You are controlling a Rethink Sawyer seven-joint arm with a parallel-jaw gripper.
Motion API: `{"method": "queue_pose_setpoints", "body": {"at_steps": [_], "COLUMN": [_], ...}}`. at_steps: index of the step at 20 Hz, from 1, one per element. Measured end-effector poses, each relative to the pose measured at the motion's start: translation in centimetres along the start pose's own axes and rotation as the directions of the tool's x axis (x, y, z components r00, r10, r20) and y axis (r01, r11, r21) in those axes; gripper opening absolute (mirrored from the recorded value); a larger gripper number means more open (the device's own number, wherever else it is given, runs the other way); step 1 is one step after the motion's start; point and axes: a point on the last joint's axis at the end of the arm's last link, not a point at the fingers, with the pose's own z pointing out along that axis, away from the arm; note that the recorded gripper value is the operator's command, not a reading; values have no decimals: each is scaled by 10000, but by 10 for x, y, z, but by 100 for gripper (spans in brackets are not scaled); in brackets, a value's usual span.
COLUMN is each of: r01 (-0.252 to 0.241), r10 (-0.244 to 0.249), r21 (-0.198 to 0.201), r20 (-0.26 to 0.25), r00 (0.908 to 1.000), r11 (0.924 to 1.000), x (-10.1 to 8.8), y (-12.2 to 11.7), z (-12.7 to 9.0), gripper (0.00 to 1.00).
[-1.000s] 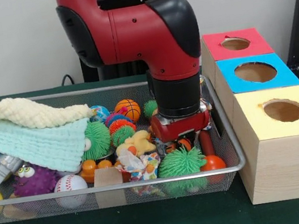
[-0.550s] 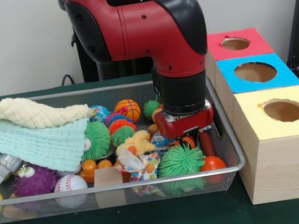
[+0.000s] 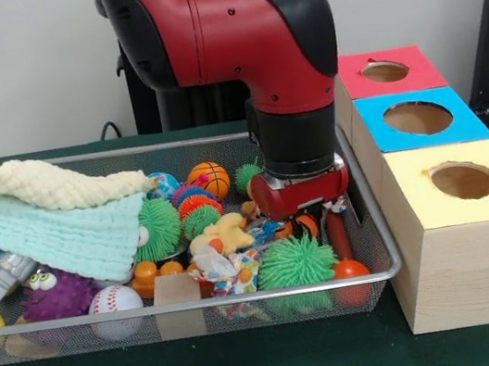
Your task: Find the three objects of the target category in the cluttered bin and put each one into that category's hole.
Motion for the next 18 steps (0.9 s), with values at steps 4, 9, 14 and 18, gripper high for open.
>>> {"method": "queue_pose_setpoints", "body": {"at_steps": [4, 9, 14, 18], "r01": [-248, -466, -513, -541], "r10": [249, 470, 515, 540], "r21": [-51, -123, -67, -6], "r20": [159, 318, 431, 510], "r00": [9996, 9984, 9977, 9972], "r11": [9997, 9988, 9987, 9985], "x": [-1, -3, -5, -6], "y": [-12, -22, -28, -32], "z": [-13, -23, -35, -43], "gripper": [0, 0, 0, 0]}}
